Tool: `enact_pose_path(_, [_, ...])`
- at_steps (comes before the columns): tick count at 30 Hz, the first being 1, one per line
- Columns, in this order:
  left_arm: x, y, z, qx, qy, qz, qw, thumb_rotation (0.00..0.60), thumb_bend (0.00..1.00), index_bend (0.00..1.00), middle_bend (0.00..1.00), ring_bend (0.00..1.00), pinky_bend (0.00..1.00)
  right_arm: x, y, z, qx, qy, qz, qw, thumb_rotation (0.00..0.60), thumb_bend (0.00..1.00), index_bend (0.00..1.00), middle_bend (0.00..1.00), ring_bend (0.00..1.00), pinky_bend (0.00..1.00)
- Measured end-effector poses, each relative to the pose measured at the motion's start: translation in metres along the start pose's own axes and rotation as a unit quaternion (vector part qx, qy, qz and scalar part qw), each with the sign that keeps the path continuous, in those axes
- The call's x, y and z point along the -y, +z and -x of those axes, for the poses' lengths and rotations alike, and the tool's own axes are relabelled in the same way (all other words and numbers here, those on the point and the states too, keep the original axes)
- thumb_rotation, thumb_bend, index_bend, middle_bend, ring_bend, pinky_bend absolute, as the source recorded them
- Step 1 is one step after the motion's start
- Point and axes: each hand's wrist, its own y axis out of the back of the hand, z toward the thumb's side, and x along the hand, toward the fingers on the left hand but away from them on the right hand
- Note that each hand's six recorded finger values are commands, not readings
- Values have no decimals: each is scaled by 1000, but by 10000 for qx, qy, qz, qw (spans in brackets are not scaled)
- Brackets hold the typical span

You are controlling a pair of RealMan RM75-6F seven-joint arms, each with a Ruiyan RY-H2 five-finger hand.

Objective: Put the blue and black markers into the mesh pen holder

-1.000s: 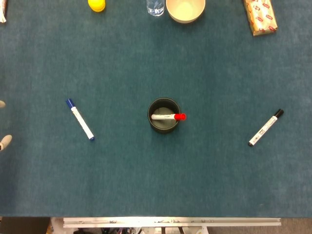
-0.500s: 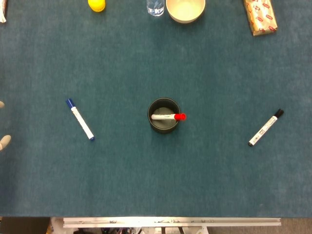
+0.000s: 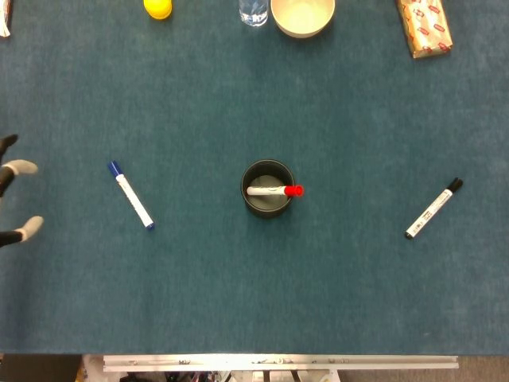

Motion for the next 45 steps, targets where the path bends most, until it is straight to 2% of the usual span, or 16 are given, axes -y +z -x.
enact_pose_path(4, [7, 14, -10, 247, -85, 33, 9997, 600, 133, 335, 1, 57, 277, -4, 0, 3, -28, -12, -9, 10000, 600, 0, 409, 330, 256, 297])
enact_pose_path(10, [21, 35, -24, 656, -299, 18, 9974, 600, 133, 334, 0, 25, 255, -11, -6, 6, 34, -79, -15, 10000, 600, 0, 410, 330, 256, 297])
enact_pose_path(26, [64, 87, -48, 1572, -799, -130, 9842, 600, 147, 329, 0, 21, 249, -14, -15, 4, 138, -113, -34, 9998, 600, 0, 409, 330, 256, 297])
enact_pose_path(34, [83, 95, -59, 1865, -944, -484, 9767, 600, 246, 345, 0, 21, 249, -10, -18, 2, 149, -45, -23, 9999, 600, 0, 410, 330, 256, 297])
enact_pose_path(45, [95, 89, -63, 2075, -1094, -976, 9672, 600, 246, 351, 0, 21, 249, -4, -17, 0, 125, 30, -8, 9999, 600, 0, 410, 330, 256, 297])
